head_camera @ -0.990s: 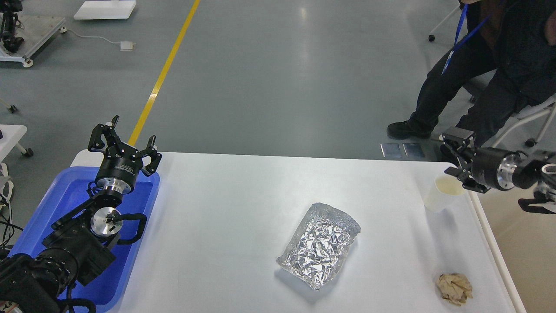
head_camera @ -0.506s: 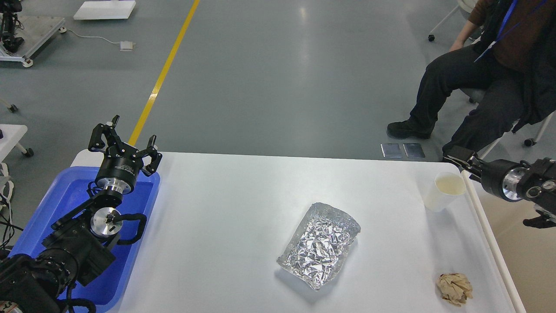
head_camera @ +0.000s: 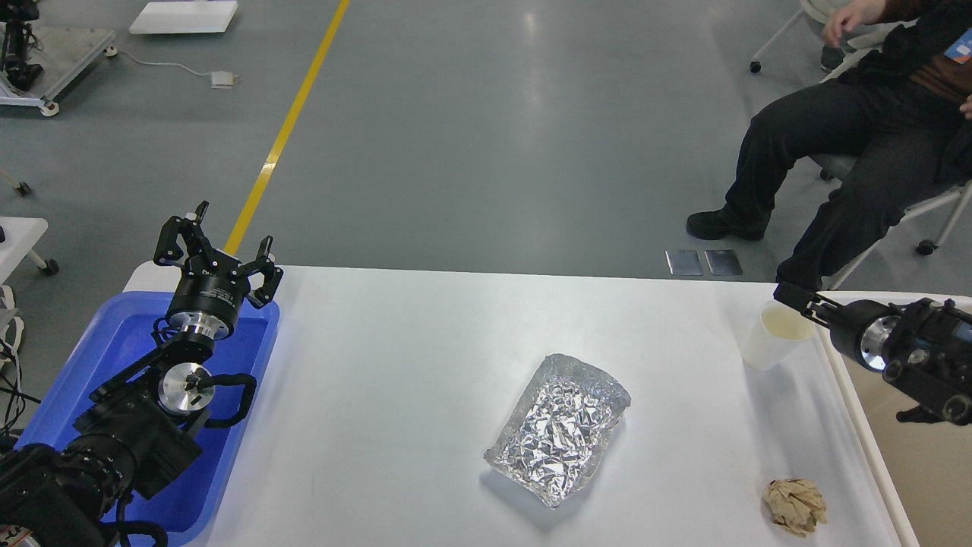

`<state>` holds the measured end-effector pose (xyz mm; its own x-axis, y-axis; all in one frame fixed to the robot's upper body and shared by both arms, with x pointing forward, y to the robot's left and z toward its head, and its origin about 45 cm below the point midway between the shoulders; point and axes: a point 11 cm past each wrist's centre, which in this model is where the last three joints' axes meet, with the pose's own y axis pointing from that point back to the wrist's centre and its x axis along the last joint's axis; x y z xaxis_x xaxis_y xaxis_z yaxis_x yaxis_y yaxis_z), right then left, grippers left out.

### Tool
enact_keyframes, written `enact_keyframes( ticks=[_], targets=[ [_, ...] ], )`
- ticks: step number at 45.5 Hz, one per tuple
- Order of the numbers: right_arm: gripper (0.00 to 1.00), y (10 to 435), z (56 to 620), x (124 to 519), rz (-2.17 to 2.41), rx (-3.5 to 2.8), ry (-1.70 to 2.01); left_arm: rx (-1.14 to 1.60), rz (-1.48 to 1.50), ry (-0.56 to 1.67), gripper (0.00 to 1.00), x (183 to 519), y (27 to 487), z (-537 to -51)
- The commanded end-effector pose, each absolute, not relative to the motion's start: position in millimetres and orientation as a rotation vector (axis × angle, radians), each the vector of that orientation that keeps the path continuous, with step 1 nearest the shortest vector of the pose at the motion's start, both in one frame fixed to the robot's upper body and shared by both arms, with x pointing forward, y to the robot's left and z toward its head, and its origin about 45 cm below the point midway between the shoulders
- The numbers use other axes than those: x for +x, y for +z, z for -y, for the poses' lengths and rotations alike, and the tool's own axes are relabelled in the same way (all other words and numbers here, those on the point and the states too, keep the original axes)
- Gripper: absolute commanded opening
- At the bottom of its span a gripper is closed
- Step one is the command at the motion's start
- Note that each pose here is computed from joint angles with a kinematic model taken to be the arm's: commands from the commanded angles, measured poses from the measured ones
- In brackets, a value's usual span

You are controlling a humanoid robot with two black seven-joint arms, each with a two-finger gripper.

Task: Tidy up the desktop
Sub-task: 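Lower the open right gripper around the paper cup, then close the right gripper on the paper cup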

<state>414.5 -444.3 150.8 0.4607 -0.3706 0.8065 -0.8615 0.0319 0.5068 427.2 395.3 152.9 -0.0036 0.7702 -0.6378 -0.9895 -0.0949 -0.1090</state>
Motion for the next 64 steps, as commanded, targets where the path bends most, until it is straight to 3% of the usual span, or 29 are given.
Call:
enact_keyframes(
  ticks=[1, 33, 40, 47, 53, 64],
  targets=[
    [1.00, 135.5, 447.9, 413.8, 1.066, 1.512, 0.577, -0.653, -0.435, 1.553, 1.00, 427.2, 152.9, -395.3],
    [0.99, 117.4, 436.0, 403.9, 1.037, 1.584, 0.578, -0.653, -0.435, 1.553, 1.00, 427.2, 152.9, -395.3],
    [0.81, 116.2, 434.6, 403.3, 1.031, 1.592, 0.578, -0.653, -0.435, 1.553, 1.00, 427.2, 152.9, -395.3],
    [0.75, 114.4, 434.3, 402.3, 1.026, 1.591, 0.576, -0.653, -0.435, 1.553, 1.00, 427.2, 152.9, -395.3],
    [0.60, 112.4, 436.3, 402.5, 1.025, 1.578, 0.569, -0.653, -0.435, 1.553, 1.00, 427.2, 152.9, -395.3],
    [0.10, 103.2, 437.7, 397.1, 1.017, 1.566, 0.551, -0.654, -0.436, 1.551, 1.00, 427.4, 153.1, -394.9]
  ],
)
